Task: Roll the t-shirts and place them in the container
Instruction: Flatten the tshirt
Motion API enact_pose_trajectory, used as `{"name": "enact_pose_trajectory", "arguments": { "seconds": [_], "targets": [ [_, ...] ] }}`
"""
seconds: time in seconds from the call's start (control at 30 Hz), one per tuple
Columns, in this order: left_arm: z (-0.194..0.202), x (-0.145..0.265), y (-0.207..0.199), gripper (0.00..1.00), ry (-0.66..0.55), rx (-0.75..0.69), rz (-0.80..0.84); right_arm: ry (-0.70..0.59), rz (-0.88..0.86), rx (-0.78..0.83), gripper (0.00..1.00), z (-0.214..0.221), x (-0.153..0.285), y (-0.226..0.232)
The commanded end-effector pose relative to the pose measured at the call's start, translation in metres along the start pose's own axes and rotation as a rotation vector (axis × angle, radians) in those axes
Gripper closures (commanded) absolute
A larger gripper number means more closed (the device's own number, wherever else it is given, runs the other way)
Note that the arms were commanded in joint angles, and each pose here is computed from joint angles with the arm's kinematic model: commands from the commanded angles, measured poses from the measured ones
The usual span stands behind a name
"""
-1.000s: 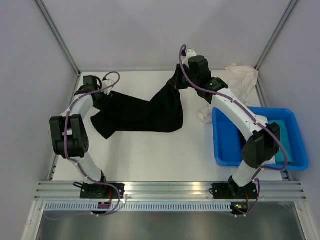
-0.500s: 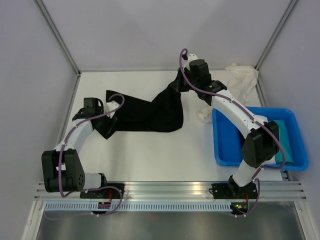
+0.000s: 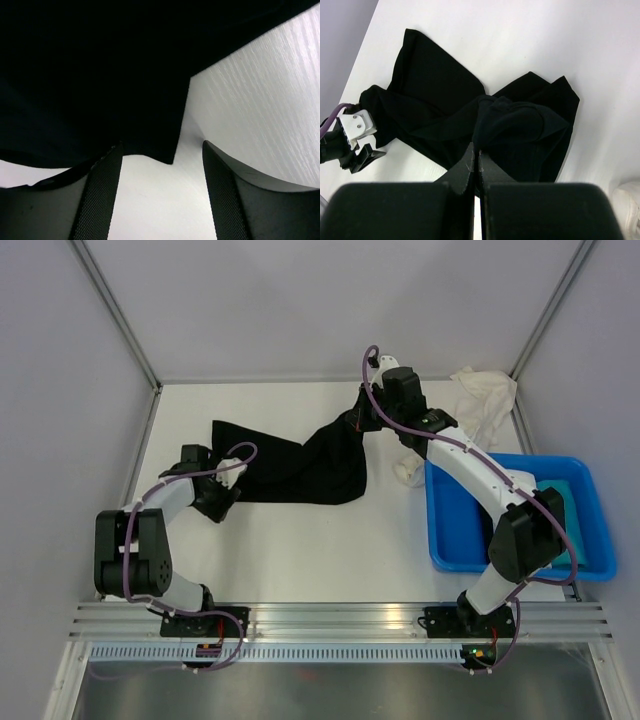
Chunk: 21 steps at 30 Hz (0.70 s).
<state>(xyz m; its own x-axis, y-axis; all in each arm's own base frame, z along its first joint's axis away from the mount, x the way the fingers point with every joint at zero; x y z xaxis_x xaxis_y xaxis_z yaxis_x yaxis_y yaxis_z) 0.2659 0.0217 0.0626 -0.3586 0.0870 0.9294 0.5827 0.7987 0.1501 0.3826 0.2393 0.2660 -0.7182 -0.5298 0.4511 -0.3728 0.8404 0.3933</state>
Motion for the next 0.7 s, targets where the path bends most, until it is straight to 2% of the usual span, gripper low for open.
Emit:
{"name": "enact_pose_trajectory", "arguments": {
  "seconds": [0.0,0.1,0.13,0.23,0.37,0.43,0.57,0.67],
  "targets": [
    [-0.003,-0.013,0.01,0.31,0.015,0.015,-0.046,-0.081,-0.027,0.007,1.0,-0.02,0.013,0.008],
    [-0.003,-0.019,0.013,0.37,0.028,0.018,-0.051,-0.081,-0.023,0.007,1.0,-0.02,0.013,0.007],
    [-0.004,-0.02,0.013,0.46,0.028,0.017,-0.05,-0.081,-0.023,0.007,1.0,-0.02,0.014,0.007],
    [0.003,-0.022,0.011,0.62,0.062,0.022,-0.04,-0.089,-0.021,0.008,1.0,-0.021,0.017,0.007],
    [0.013,-0.019,0.0,0.78,0.088,0.012,0.0,-0.099,-0.015,0.012,1.0,-0.024,0.021,0.007],
    [0.018,-0.019,-0.001,0.97,0.1,0.004,-0.003,-0.105,-0.014,0.011,1.0,-0.025,0.024,0.006],
    [0.012,-0.006,0.006,0.98,0.07,0.03,-0.063,-0.111,-0.017,0.008,1.0,-0.027,0.032,0.006],
    [-0.002,0.025,0.023,0.98,0.008,0.045,-0.189,-0.109,-0.025,0.008,1.0,-0.028,0.043,0.008]
  ]
}}
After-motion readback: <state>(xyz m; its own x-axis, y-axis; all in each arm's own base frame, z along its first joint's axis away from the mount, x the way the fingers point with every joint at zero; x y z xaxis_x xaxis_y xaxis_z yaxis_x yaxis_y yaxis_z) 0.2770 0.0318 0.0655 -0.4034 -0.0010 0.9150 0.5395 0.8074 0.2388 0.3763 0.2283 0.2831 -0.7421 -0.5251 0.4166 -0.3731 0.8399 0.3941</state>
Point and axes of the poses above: each gripper's point midway between its finger pads, its own x axis back along the fingers, its own y axis along the line the jaws close on, z = x × y, the point moved 5 cm from there along x, back along the fingers
